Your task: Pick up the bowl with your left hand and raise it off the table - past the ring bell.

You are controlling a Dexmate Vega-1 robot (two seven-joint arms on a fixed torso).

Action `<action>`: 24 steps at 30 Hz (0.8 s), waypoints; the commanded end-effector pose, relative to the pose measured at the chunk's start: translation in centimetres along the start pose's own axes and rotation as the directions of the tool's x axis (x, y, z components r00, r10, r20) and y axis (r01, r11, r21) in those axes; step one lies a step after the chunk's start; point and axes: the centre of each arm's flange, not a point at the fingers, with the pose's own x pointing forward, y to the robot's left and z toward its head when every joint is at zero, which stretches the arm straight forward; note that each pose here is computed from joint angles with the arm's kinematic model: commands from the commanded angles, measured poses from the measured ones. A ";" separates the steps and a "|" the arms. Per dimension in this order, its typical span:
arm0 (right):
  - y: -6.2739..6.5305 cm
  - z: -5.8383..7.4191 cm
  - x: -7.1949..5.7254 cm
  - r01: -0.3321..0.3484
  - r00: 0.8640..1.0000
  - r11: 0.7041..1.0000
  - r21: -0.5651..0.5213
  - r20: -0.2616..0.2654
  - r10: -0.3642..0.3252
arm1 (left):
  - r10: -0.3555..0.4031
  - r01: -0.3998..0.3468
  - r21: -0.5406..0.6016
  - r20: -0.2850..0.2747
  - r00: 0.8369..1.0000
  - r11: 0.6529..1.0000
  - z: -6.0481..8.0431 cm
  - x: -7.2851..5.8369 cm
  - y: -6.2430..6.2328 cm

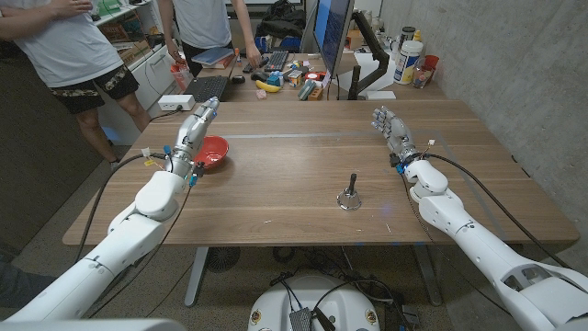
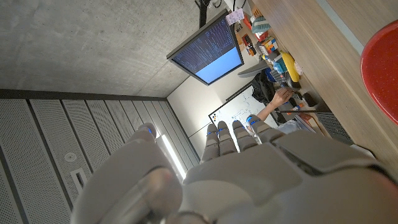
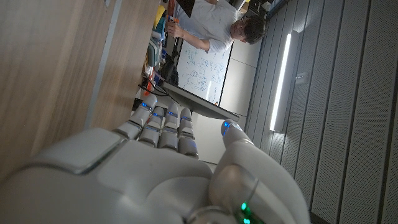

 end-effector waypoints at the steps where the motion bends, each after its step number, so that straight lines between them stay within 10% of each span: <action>1: -0.4 0.1 -0.2 0.001 1.000 1.000 0.003 0.005 -0.001 | 0.012 -0.012 0.027 -0.012 1.000 1.000 0.3 -0.9 0.3; 24: -0.4 -0.1 -0.2 0.011 1.000 1.000 0.008 0.003 -0.011 | 0.039 -0.038 0.081 -0.019 0.999 0.996 0.6 -1.5 1.5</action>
